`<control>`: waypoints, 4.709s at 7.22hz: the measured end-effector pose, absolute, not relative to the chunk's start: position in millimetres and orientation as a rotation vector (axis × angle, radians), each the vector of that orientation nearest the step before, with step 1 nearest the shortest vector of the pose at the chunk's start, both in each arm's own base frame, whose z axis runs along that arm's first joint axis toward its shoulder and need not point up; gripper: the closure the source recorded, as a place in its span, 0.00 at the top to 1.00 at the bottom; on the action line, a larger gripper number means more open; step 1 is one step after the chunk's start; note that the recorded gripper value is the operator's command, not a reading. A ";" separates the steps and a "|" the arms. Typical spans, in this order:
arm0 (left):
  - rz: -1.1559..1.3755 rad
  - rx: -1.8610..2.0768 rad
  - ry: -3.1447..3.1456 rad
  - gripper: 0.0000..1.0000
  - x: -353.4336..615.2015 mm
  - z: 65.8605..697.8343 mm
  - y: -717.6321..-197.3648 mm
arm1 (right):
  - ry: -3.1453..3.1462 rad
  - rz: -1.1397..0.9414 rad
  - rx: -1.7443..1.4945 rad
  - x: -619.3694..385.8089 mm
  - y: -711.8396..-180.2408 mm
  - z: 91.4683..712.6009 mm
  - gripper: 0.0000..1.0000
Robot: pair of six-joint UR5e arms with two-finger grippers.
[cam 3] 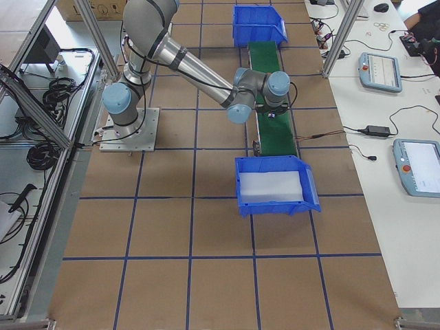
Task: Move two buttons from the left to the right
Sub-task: 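Grasp the yellow button with the right gripper and lift it, then carry the yellow button into the blue bin beside the conveyor end, then release the yellow button and move the right gripper back over the belt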
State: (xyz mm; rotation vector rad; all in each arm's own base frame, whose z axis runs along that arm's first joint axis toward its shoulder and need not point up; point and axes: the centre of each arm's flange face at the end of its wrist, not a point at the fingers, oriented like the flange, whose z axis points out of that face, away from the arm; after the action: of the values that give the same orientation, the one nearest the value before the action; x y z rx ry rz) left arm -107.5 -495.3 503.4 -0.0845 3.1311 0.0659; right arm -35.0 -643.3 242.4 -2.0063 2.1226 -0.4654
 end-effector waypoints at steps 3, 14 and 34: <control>0.067 -0.084 3.131 1.00 -107.5 503.4 -495.3 | 2.166 -0.427 -2.060 -44.7 -649.2 259.3 0.08; 0.065 -0.085 3.131 1.00 -107.5 503.5 -495.4 | 2.145 -0.458 -2.204 -405.8 -601.7 255.8 0.08; 0.065 -0.084 3.131 1.00 -107.5 503.4 -495.4 | 2.089 0.043 -2.446 -55.5 -646.9 307.3 1.00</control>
State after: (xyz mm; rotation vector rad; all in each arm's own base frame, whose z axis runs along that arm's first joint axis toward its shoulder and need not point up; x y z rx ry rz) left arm -107.5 -495.4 503.4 -0.0845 3.1311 0.0649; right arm -55.5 -646.9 307.3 -2.4459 2.0890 0.0427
